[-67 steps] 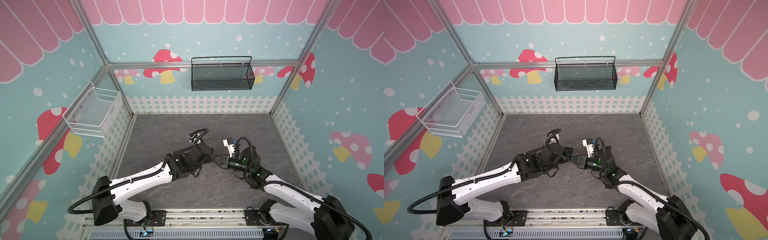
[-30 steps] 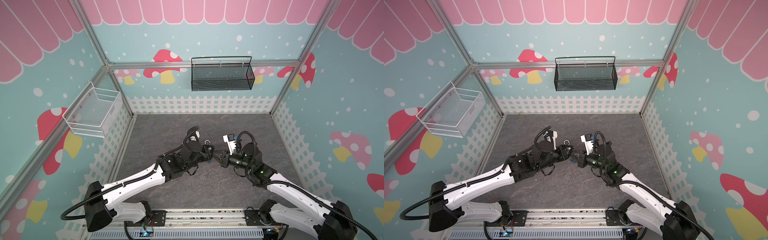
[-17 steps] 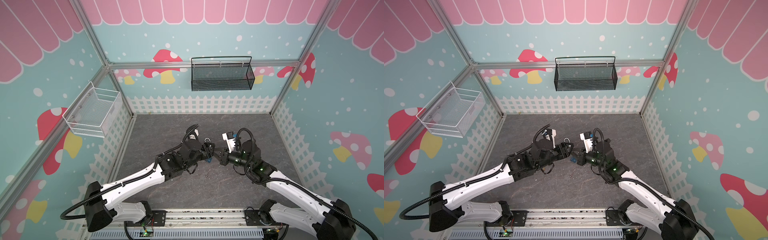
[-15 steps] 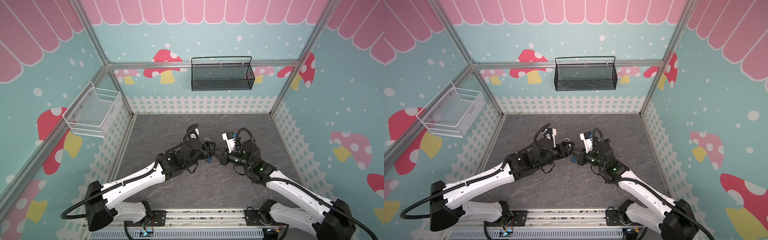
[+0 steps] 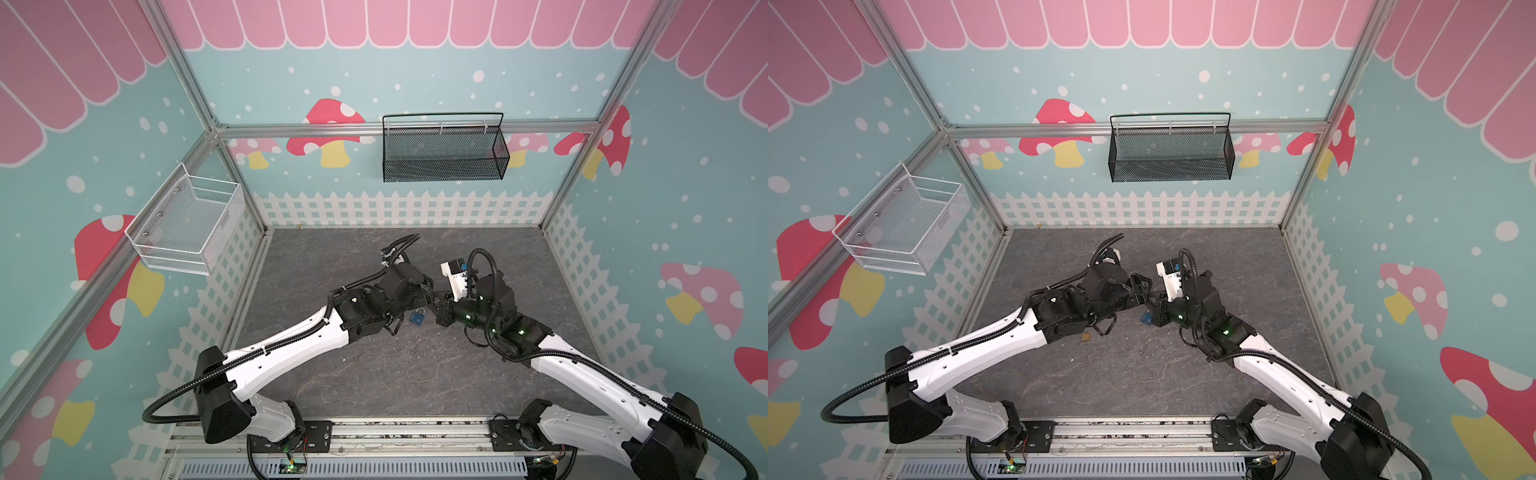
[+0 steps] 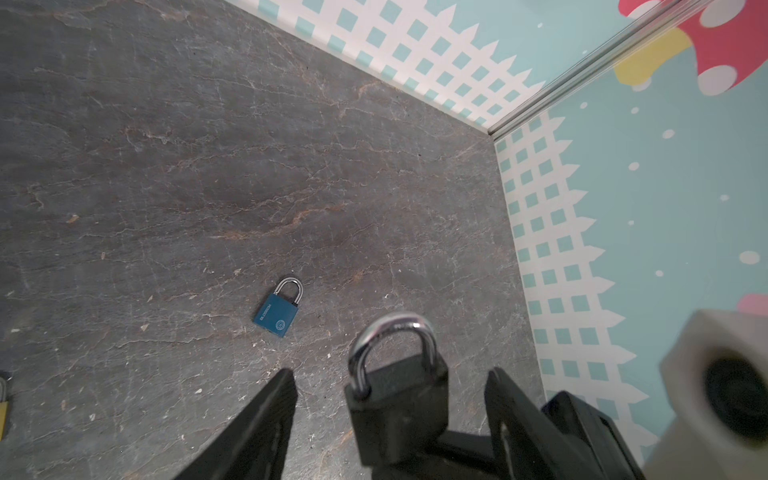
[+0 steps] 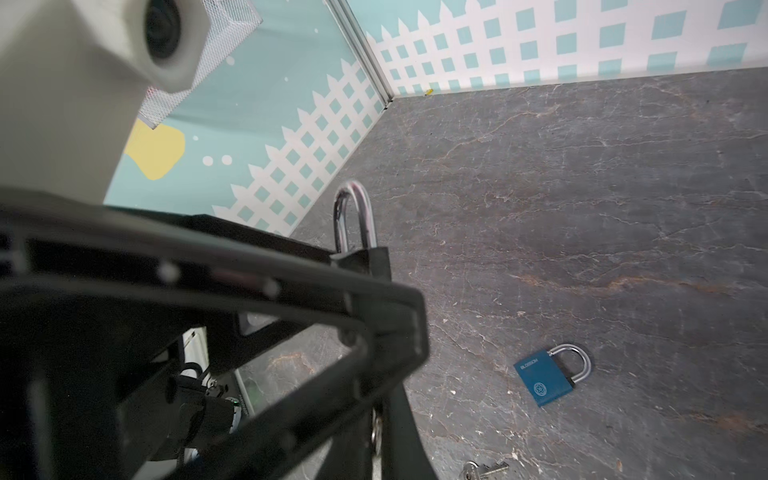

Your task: Unlock with the key

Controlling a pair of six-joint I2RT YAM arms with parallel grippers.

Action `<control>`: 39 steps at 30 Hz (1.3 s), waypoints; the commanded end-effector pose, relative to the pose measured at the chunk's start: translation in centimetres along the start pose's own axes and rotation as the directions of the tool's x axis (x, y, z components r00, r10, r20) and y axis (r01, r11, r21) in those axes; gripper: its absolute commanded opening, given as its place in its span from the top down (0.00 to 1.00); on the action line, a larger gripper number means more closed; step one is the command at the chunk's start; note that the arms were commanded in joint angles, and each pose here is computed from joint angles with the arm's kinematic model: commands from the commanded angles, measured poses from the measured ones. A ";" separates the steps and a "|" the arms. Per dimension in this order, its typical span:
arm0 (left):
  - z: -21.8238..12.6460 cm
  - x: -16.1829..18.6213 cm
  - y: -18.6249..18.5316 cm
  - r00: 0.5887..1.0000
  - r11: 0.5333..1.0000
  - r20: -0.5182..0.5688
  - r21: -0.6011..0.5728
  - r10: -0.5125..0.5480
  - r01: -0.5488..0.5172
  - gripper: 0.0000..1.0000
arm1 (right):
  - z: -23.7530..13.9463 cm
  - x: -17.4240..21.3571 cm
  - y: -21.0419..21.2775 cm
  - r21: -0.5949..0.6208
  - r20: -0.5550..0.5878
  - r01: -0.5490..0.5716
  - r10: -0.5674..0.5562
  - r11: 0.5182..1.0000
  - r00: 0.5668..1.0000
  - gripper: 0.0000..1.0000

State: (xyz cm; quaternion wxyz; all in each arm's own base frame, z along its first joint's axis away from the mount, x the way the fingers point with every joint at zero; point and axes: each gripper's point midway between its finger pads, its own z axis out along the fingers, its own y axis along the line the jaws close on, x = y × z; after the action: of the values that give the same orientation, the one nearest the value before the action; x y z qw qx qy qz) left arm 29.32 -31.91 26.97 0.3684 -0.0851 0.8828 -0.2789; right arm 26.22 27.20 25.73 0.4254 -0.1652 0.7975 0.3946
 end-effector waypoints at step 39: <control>4.4 -0.5 1.2 0.958 0.956 0.025 -0.056 -0.286 0.287 0.60 | 1.3 -0.2 -2.3 0.266 -0.102 0.218 -0.197 0.939 0.975 1.00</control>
State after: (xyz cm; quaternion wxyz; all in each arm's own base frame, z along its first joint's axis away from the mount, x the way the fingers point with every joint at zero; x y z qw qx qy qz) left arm 32.49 -32.41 24.52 0.3318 -0.2103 0.8701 -0.2977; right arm 27.98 26.54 23.00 0.4354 -0.1975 0.8463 0.2350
